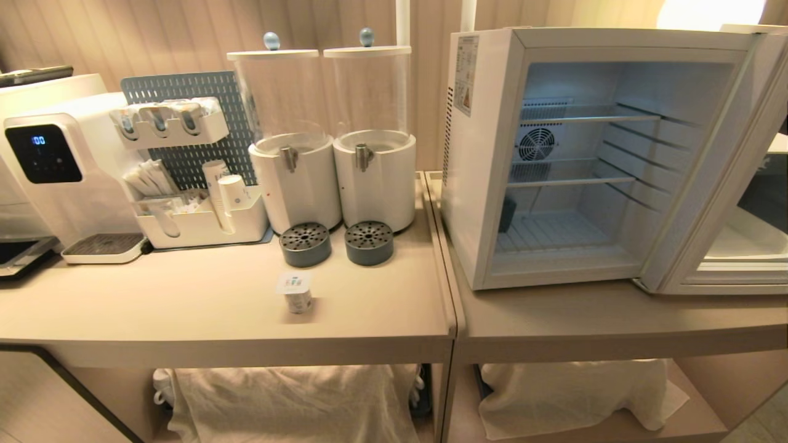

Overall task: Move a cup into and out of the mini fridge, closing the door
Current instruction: Put the yoghurt in the freezer

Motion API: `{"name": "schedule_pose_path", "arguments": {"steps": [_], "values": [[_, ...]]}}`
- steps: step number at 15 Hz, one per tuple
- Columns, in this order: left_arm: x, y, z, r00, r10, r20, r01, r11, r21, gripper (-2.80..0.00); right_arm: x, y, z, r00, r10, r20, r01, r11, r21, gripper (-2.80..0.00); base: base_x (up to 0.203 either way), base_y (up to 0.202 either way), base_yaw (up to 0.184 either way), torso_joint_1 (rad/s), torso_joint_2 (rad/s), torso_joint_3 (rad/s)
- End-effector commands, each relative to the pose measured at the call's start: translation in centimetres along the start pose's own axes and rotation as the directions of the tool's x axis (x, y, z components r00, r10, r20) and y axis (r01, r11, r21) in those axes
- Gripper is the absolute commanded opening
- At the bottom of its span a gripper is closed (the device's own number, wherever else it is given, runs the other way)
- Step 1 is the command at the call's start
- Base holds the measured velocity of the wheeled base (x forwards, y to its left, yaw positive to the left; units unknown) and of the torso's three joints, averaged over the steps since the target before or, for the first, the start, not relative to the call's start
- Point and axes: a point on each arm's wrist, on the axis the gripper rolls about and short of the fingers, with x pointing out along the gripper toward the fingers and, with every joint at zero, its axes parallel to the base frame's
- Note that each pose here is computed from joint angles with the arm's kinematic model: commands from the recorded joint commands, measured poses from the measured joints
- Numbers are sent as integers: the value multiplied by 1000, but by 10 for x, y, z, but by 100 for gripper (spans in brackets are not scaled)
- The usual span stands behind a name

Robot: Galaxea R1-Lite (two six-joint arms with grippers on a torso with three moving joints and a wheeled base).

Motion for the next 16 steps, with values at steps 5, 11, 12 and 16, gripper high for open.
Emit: {"name": "schedule_pose_path", "arguments": {"steps": [5,11,12,16], "values": [[0,0,0,1000,-2,3,2,1000,-3,-280,0,0,0,1000,1,-2,-1,1000,1,-280,0,-190,-2,-1,3,1],[0,0,0,1000,-1,0,1,1000,1,-280,0,0,0,1000,2,-4,-2,1000,-1,-280,17,-40,-1,2,1,1],[0,0,0,1000,-2,3,2,1000,-2,-280,0,0,0,1000,2,-2,-2,1000,-2,-280,168,-5,4,-2,-3,2],[0,0,0,1000,-2,3,2,1000,-2,-280,-9,0,29,996,27,85,-27,1000,-7,-280,54,0,0,5,10,-1]]}}
